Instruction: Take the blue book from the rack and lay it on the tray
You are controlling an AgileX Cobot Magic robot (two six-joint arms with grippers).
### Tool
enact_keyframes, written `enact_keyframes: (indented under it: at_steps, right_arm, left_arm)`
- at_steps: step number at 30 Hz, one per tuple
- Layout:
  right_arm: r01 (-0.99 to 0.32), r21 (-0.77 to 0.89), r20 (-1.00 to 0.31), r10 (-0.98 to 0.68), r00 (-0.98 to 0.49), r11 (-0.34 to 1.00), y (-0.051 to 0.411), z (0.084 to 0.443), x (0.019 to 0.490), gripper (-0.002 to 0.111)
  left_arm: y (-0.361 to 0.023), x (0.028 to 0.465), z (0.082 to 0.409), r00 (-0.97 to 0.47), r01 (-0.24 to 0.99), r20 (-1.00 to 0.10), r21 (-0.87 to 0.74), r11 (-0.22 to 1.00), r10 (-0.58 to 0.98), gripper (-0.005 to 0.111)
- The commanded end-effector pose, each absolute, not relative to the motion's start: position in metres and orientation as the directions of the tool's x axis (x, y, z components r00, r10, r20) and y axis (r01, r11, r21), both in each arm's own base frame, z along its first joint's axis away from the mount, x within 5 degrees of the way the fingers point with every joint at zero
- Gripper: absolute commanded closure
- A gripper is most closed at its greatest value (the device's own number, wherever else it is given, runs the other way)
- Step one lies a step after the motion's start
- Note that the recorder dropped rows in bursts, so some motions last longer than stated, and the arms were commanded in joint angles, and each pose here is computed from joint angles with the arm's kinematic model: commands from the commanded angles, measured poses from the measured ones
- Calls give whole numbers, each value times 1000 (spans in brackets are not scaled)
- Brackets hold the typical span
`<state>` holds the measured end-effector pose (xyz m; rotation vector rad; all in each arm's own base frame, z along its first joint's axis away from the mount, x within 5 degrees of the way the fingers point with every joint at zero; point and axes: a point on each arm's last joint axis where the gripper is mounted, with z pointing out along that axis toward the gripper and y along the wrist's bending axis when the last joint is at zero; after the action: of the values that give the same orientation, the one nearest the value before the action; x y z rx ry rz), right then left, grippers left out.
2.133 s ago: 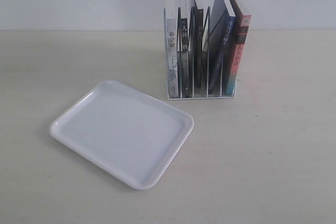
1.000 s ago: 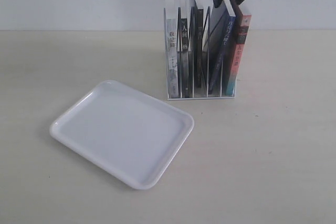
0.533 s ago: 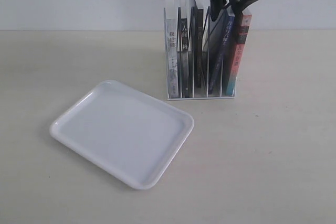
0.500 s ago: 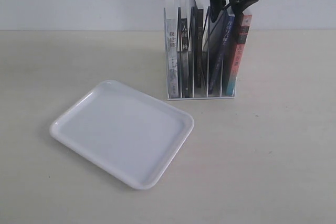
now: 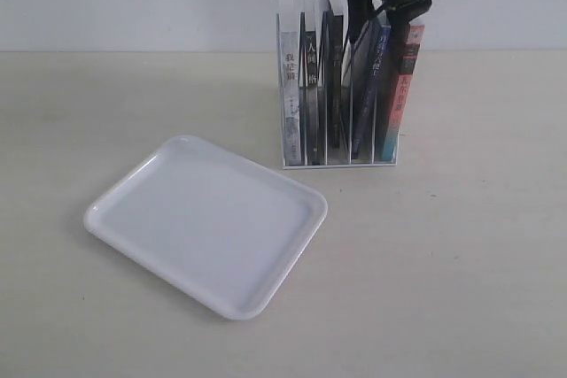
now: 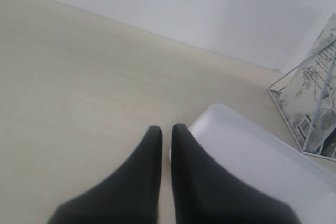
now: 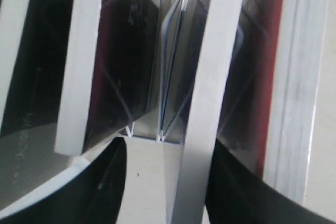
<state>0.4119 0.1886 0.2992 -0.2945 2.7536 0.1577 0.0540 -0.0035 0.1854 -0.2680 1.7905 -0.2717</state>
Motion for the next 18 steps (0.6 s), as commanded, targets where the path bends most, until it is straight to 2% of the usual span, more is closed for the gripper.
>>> enact_keyframes:
  at_steps: [1, 3, 4, 9, 11, 14, 18]
  right_arm:
    - [-214, 72, -353, -176, -919, 974, 189, 292, 415, 69]
    - [-214, 72, -353, -176, -919, 974, 189, 292, 415, 90]
    - [-219, 67, -354, -182, -917, 973, 188, 292, 415, 108]
    - [-234, 58, -381, -195, -904, 970, 186, 304, 411, 108]
    - [-242, 41, -440, -200, -875, 969, 180, 329, 403, 108]
    - [-241, 34, -598, -173, -782, 970, 166, 397, 382, 108]
    - [-243, 46, -652, -155, -742, 969, 160, 423, 368, 108]
  left_arm:
    - [-4, 54, 185, -224, -30, -919, -325, 945, -323, 101]
    - [-4, 54, 185, -224, -30, -919, -325, 945, -323, 101]
    - [-4, 54, 185, -224, -30, -919, -325, 945, -323, 101]
    - [-4, 54, 185, -224, -30, -919, -325, 945, -323, 101]
    - [-4, 54, 185, -224, -30, -919, -325, 945, -323, 101]
    - [-4, 54, 185, -224, -30, -919, -325, 945, -323, 101]
    - [-4, 54, 185, -224, -30, -919, -325, 945, -323, 101]
